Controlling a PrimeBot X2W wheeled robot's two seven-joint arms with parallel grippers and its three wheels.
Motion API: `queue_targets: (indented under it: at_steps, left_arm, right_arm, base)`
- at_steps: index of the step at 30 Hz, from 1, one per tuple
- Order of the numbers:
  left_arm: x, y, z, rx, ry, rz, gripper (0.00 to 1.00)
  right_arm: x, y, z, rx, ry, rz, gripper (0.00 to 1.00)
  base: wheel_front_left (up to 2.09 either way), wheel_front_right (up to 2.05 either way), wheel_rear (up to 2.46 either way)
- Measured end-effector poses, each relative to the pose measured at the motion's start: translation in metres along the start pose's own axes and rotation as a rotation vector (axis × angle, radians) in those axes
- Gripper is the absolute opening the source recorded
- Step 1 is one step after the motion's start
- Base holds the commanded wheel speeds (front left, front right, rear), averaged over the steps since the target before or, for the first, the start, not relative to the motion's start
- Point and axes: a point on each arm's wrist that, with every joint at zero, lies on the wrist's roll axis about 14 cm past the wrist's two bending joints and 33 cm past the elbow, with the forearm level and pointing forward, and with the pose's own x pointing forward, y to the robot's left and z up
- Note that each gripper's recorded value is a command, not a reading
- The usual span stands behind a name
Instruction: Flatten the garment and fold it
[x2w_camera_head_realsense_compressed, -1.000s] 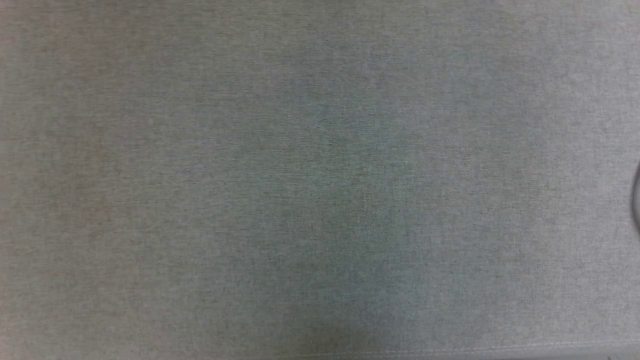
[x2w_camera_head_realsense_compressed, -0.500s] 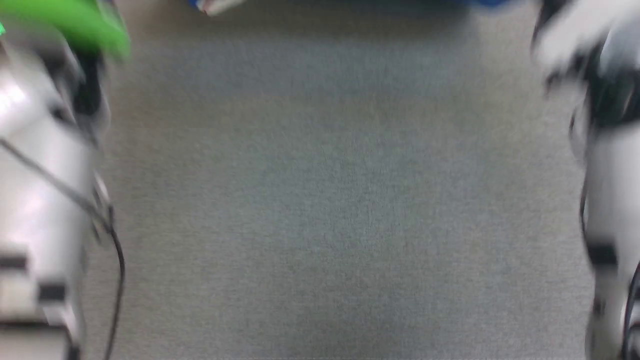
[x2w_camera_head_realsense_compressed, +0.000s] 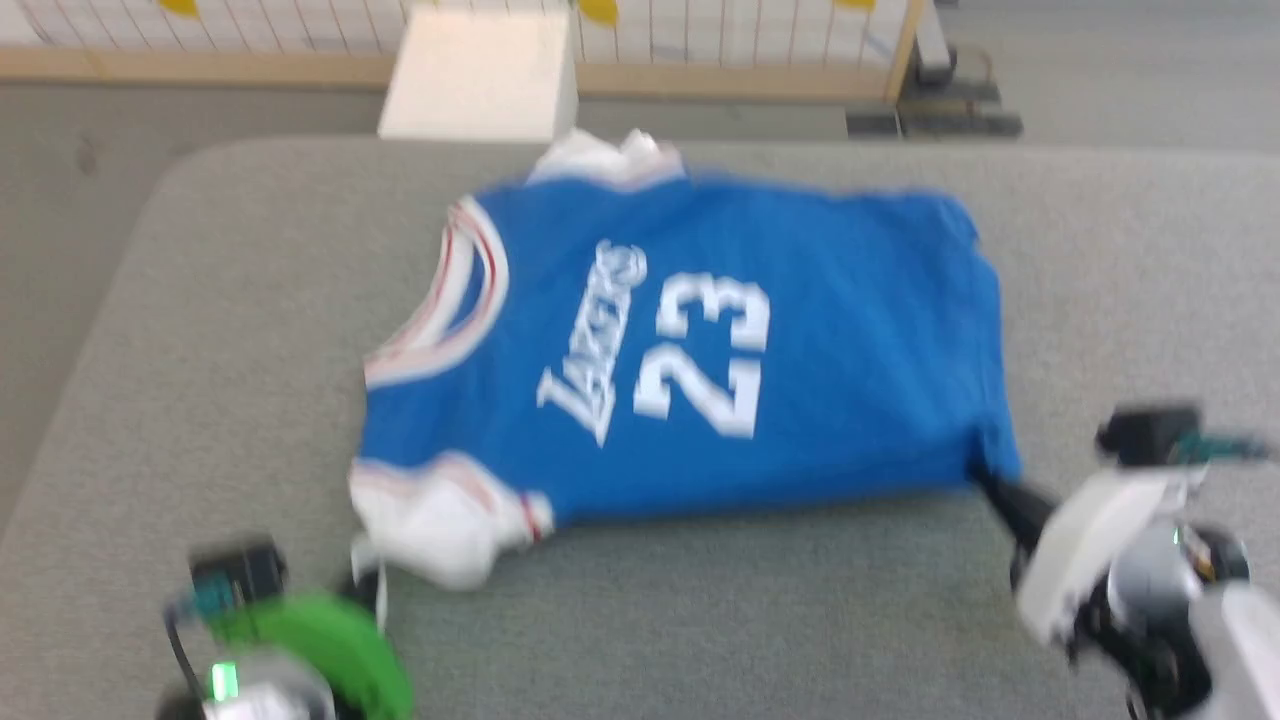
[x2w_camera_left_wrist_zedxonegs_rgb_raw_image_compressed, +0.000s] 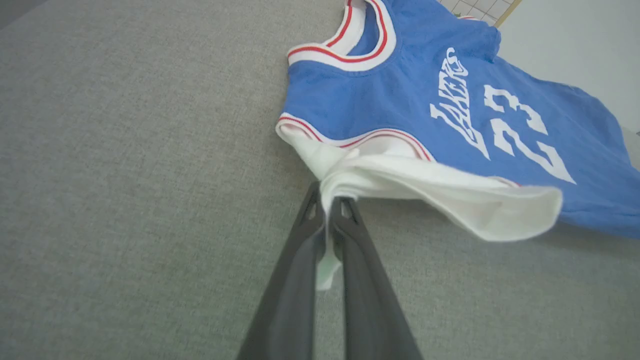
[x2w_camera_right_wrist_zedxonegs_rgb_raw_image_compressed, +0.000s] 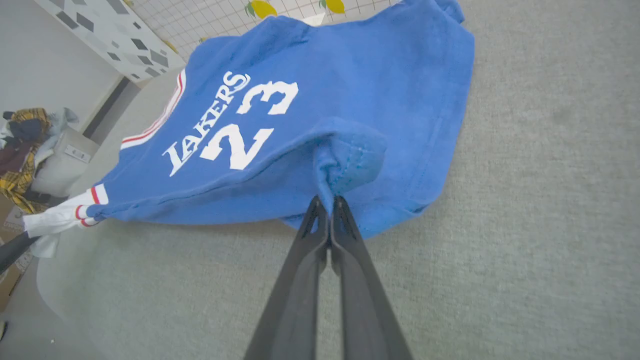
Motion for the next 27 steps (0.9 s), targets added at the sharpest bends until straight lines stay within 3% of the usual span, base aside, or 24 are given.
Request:
queue_targets:
  at_steps: [6, 10, 16, 27]
  left_arm:
    - [-0.055, 0.021, -0.071, -0.022, 0.239, 0.087, 0.00]
    - [-0.086, 0.018, -0.104, -0.110, 0.360, 0.102, 0.00]
    - [-0.077, 0.006, -0.075, -0.133, 0.266, 0.063, 0.00]
    - [-0.008, -0.042, 0.031, 0.124, 0.044, -0.139, 0.00]
  right_arm:
    - [-0.034, -0.005, -0.054, -0.092, 0.151, -0.011, 0.00]
    - [-0.059, -0.018, -0.090, -0.088, 0.281, -0.050, 0.00]
    - [-0.060, -0.022, -0.085, -0.065, 0.270, -0.070, 0.00]
    - [-0.023, -0.035, -0.031, -0.109, 0.232, -0.137, 0.00]
  base:
    - [0.00, 0.00, 0.00]
    - [0.00, 0.00, 0.00]
    - [0.00, 0.00, 0.00]
    - [0.00, 0.00, 0.00]
